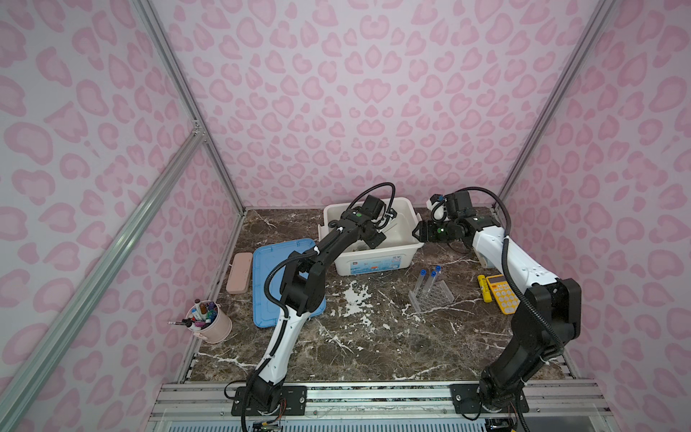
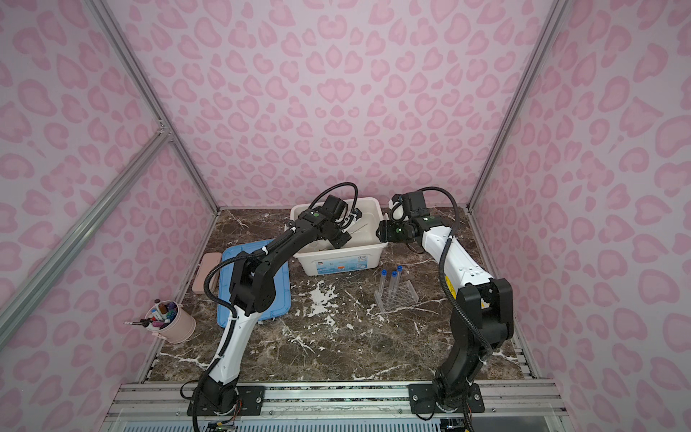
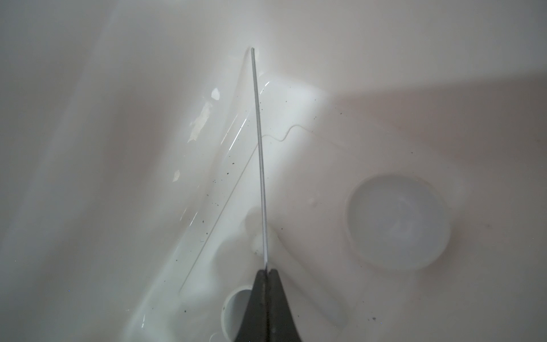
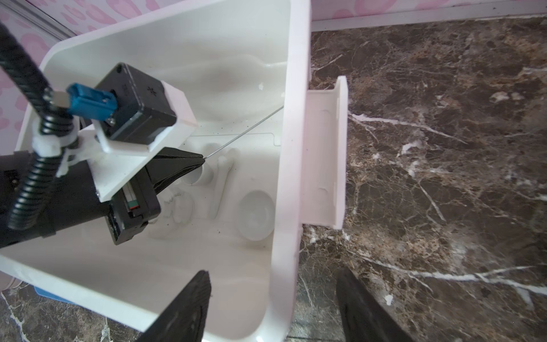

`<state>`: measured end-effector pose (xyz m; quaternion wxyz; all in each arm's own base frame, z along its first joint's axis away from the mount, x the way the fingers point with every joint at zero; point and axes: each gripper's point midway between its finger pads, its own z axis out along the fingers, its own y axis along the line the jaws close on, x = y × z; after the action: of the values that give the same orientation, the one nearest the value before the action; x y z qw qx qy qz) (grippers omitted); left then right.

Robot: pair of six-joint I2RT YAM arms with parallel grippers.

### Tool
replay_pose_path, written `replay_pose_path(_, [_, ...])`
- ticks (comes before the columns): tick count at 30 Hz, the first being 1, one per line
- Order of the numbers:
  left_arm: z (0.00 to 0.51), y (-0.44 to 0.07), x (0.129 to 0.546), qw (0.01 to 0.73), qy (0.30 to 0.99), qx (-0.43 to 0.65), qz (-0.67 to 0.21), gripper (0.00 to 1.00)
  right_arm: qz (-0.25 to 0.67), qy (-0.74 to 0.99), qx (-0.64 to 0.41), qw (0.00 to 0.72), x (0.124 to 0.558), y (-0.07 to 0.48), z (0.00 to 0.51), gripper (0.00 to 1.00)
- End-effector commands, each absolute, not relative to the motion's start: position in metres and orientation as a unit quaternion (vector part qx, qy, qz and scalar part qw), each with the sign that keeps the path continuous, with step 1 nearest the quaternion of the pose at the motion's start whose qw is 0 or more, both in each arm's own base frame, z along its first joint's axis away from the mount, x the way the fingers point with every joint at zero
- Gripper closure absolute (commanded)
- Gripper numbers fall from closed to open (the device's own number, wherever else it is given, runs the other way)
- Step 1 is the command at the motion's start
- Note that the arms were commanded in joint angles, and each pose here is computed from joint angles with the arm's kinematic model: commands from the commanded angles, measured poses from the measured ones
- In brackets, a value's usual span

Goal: Organize the chemistry lab equipment
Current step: 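Lower the metal rod into the bin and open left gripper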

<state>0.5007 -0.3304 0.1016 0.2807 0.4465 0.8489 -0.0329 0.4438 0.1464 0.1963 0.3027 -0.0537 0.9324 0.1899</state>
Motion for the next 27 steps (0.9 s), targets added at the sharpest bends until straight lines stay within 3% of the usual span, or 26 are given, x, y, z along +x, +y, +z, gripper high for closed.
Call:
replay_pose_path(1, [0.102, -0.331, 0.505, 0.286, 0.849, 0.443, -0.032, 0.97, 0.192, 0.934, -0.055, 0.296, 0.443, 0.149, 0.192, 0.30])
replay_pose_path(23, [0.107, -0.327, 0.506, 0.288, 0.857, 0.427, -0.024, 0.86, 0.203, 0.930, -0.053, 0.302, 0.446, 0.155, 0.198, 0.30])
replay_pose_path(27, [0.115, -0.327, 0.505, 0.293, 0.857, 0.422, -0.028, 0.76, 0.200, 0.930, -0.052, 0.304, 0.446, 0.154, 0.199, 0.29])
